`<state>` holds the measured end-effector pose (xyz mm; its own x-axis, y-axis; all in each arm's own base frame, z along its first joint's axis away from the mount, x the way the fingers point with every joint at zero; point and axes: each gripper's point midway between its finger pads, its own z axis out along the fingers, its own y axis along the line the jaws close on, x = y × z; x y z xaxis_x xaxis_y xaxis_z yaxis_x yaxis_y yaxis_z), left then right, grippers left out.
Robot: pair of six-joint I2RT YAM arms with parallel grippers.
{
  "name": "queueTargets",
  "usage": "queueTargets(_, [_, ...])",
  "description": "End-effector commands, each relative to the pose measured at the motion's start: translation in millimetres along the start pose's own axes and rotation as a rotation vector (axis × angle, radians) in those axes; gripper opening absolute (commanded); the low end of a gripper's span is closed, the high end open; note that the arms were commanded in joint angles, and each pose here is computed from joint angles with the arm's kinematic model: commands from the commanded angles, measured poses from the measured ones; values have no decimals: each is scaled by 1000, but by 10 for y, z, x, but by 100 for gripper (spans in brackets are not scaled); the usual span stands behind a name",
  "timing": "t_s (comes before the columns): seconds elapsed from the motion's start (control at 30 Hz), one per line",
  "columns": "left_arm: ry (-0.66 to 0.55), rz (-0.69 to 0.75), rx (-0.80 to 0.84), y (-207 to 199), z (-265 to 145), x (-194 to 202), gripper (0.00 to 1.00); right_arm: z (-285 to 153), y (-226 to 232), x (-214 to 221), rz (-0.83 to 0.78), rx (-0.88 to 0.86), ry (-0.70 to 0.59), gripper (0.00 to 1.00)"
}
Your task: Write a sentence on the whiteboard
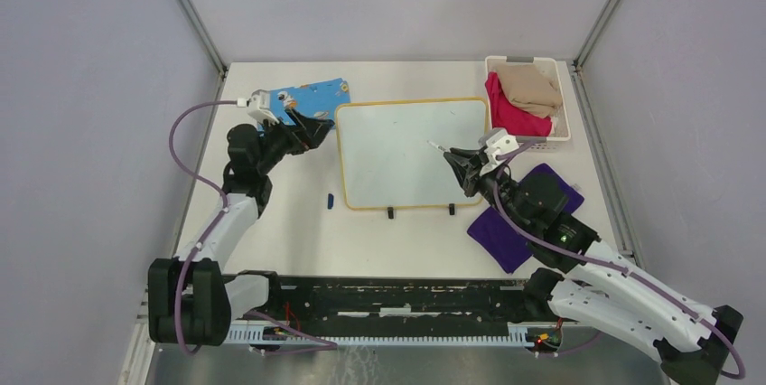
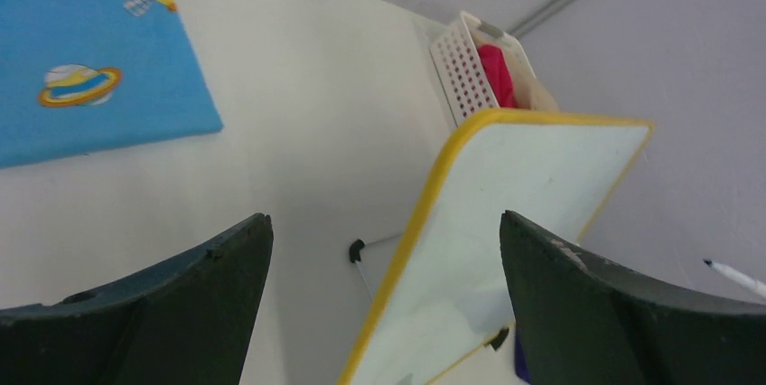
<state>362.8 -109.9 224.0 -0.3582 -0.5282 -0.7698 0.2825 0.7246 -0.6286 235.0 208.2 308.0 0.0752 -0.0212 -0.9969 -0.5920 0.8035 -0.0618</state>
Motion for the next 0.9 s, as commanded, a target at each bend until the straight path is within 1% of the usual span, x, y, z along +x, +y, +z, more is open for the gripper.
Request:
queueTargets(0.0, [27, 106, 297, -527, 31, -132, 100, 48, 63, -221, 27, -33, -69, 0])
queueTargets(0.1, [87, 79, 298, -473, 138, -57, 100, 59, 111, -245, 39, -58, -72, 0])
queueTargets(0.17, [83, 77, 284, -413, 155, -40, 100, 63, 148, -251, 59, -73, -71, 0])
queueTargets(0.23, [85, 87, 303, -419, 126, -5, 100, 64, 167, -255, 63, -84, -71, 0])
queueTargets(0.43, [137, 116, 490, -585, 14, 216, 99, 92, 244, -250, 87, -118, -73, 0])
queueTargets(0.53, [153, 63, 583, -630, -32, 338, 96, 113, 276, -273, 94, -132, -74, 0])
queueTargets(0.63, [181, 2, 636, -600, -73, 486, 92, 124, 315, -323, 97, -154, -81, 0])
queueTargets(0.77, [169, -34, 750, -683, -140, 466, 87, 140, 331, -359, 99, -161, -83, 0])
queueTargets(0.87, [199, -79, 760, -582, -85, 526, 82, 157, 343, -358, 101, -166, -81, 0])
